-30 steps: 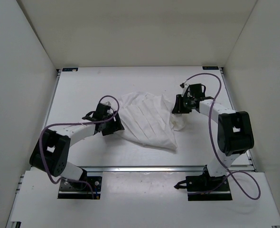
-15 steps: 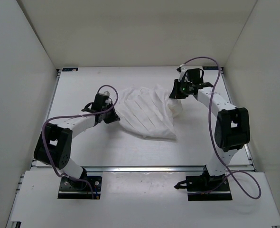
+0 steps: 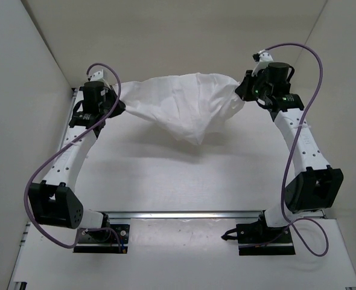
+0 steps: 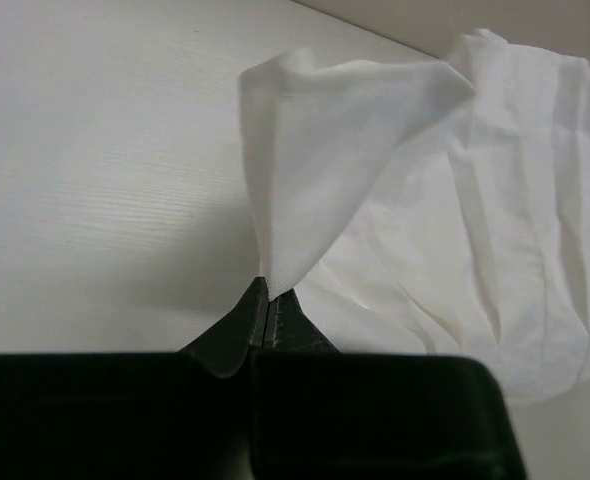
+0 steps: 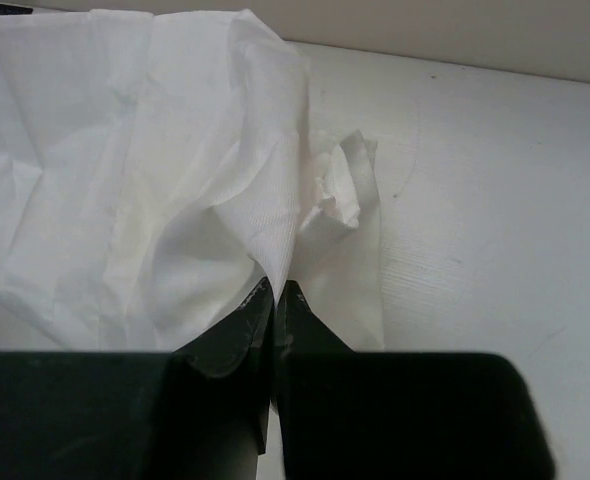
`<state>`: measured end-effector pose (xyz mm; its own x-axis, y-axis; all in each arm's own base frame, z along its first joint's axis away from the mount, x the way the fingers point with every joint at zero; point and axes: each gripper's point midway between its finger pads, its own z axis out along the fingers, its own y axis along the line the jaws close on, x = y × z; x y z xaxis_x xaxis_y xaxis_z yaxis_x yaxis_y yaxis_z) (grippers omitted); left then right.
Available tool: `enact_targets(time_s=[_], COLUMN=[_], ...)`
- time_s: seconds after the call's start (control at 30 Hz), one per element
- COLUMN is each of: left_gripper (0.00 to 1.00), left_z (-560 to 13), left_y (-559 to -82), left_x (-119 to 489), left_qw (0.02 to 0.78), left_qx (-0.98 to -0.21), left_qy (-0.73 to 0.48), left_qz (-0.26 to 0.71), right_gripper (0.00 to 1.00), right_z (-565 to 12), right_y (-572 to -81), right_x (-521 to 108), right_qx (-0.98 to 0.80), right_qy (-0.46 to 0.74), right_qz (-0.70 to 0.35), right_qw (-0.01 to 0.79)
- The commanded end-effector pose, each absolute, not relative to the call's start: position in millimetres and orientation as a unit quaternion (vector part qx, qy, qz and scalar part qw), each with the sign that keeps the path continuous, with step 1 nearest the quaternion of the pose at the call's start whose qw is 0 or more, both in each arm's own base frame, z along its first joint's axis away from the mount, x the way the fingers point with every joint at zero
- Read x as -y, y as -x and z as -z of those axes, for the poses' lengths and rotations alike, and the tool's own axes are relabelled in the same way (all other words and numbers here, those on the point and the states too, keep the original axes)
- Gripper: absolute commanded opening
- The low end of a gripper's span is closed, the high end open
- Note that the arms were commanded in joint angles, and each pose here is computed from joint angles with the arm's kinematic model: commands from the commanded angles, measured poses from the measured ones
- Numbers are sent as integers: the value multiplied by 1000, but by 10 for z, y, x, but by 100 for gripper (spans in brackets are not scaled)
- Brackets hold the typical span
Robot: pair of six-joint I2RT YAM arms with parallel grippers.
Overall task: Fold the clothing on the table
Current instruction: Flatten the skirt out
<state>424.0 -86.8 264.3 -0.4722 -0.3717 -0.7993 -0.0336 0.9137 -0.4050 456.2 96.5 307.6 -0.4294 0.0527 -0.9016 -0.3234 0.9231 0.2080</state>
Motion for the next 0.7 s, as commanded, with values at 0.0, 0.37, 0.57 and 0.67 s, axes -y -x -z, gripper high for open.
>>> enact_targets(time_s=[0.0, 0.37, 0.57, 0.67], left_gripper=[0, 0, 6, 39], left_z=[-2546, -2089, -1445, -1253], left_y=[-4142, -4060, -3753, -3619], left_x=[511, 547, 705, 746], left_qw=[486, 435, 362, 333], left_qx=[-854, -874, -908, -918], left_qy=[148, 157, 142, 138], left_qz=[112, 147, 157, 163], right_gripper=[0, 0, 1, 36], right_z=[-3033, -2474, -1601, -1396], right_y=[-4498, -4247, -4008, -3891], right_x=[-673, -376, -544, -647], right_qx=[-833, -863, -903, -910], right_qy=[47, 8, 18, 13], right_qz=[-143, -162, -177, -196], right_qw=[532, 478, 391, 366])
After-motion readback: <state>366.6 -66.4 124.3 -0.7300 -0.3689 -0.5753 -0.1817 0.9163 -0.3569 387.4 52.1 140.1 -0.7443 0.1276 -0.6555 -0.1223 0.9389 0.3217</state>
